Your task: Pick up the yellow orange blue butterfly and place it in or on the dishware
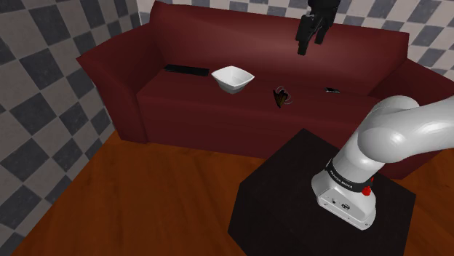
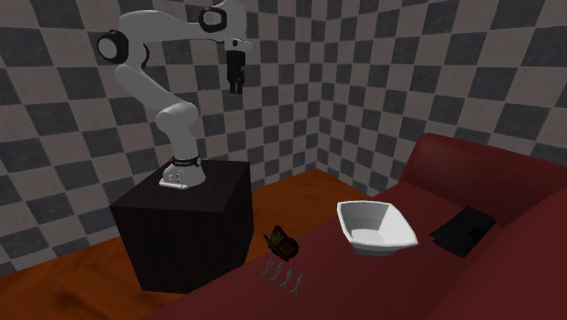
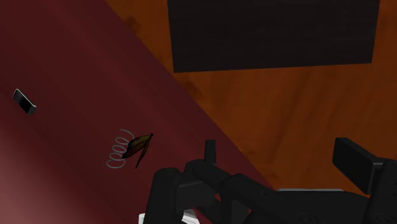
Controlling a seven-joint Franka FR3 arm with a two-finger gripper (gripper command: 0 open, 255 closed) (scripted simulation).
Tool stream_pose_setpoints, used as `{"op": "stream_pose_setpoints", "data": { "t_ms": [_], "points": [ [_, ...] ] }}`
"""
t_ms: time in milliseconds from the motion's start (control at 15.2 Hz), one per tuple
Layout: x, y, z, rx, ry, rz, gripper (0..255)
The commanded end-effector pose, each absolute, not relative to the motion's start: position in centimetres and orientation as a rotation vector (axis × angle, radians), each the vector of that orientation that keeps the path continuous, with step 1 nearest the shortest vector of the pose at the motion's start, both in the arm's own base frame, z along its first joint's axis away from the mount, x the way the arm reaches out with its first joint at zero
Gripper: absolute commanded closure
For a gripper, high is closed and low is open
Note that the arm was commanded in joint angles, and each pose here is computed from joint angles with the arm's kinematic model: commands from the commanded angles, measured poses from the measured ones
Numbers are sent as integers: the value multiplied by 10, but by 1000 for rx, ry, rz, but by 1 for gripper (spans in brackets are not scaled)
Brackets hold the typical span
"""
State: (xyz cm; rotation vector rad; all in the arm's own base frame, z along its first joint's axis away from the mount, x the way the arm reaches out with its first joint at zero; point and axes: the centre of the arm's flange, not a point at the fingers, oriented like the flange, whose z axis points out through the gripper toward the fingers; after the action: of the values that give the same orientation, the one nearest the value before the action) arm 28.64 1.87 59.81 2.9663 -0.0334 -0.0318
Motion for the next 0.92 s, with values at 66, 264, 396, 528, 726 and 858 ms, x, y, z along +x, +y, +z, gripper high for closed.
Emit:
{"op": "stream_pose_setpoints", "data": {
  "t_ms": [66, 264, 396, 528, 726, 858],
  "points": [
    [287, 12, 587, 2968, -58, -13, 0],
    [291, -9, 554, 2970, -134, 44, 0],
    [293, -23, 533, 2969, -184, 82, 0],
    [296, -37, 511, 2968, -234, 120, 0],
    [301, -58, 478, 2963, -309, 178, 0],
    [304, -72, 457, 2959, -359, 216, 0]
  ]
}}
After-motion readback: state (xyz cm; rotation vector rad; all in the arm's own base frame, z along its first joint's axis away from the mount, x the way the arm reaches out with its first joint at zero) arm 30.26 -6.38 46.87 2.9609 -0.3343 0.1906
